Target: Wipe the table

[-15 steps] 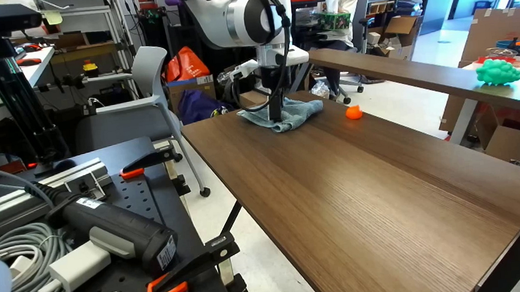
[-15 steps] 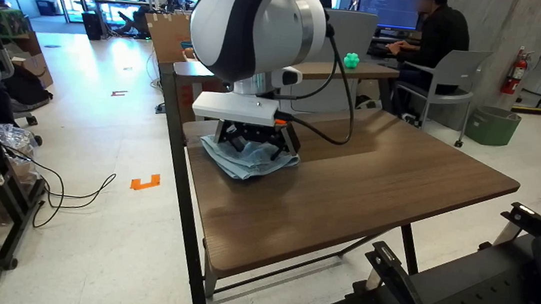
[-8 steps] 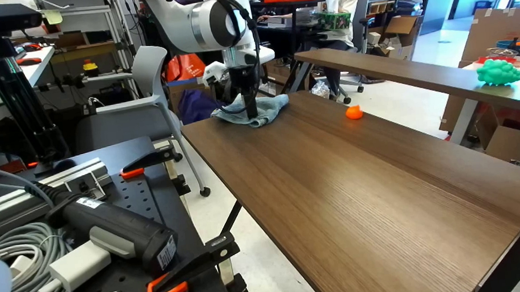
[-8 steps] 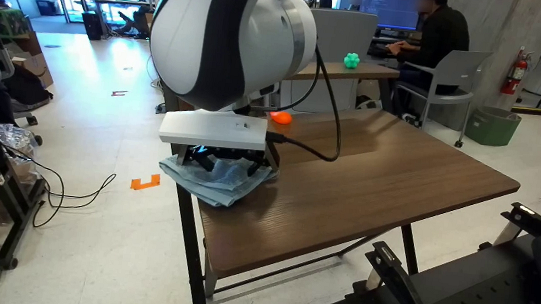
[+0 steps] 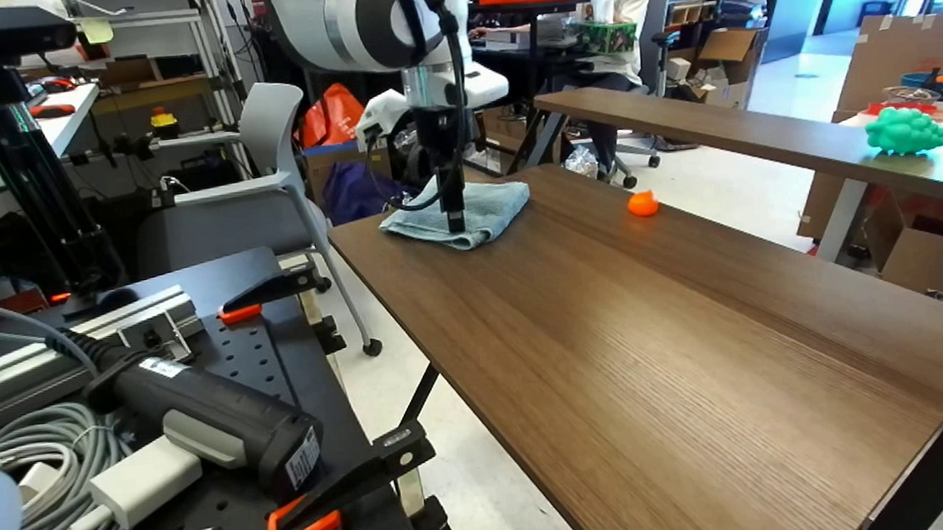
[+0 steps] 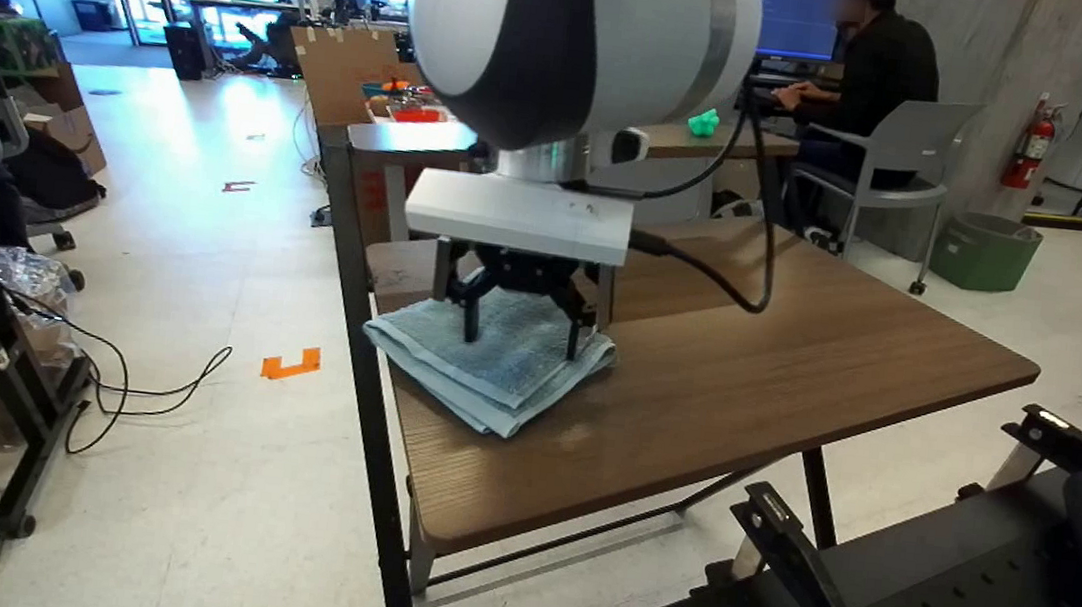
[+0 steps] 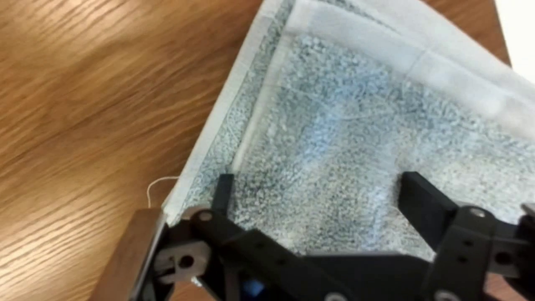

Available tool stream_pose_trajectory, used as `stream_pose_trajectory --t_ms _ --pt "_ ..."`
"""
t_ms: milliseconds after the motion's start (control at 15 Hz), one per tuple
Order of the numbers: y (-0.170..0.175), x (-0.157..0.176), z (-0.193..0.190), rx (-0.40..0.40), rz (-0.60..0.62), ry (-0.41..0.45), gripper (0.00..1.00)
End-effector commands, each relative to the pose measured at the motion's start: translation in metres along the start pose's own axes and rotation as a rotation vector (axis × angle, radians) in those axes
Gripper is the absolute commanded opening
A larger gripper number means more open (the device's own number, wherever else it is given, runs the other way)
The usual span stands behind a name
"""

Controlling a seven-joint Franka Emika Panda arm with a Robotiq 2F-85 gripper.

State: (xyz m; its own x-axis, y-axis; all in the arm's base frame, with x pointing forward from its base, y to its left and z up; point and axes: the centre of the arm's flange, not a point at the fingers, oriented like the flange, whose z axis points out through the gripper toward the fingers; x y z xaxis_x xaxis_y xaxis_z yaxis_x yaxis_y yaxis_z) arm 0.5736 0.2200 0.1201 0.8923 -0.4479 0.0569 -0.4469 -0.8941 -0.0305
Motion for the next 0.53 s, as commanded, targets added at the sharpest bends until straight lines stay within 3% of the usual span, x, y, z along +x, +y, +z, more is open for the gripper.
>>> stream_pose_trajectory --t_ms 0,200,467 --pt "0.052 0.043 -0.02 0.059 0.194 -0.046 1.0" --pt "0.076 0.078 -0.019 0.059 0.34 -0.099 1.0" --pt "0.086 0.088 -0.03 0.079 0.417 -0.137 1.0"
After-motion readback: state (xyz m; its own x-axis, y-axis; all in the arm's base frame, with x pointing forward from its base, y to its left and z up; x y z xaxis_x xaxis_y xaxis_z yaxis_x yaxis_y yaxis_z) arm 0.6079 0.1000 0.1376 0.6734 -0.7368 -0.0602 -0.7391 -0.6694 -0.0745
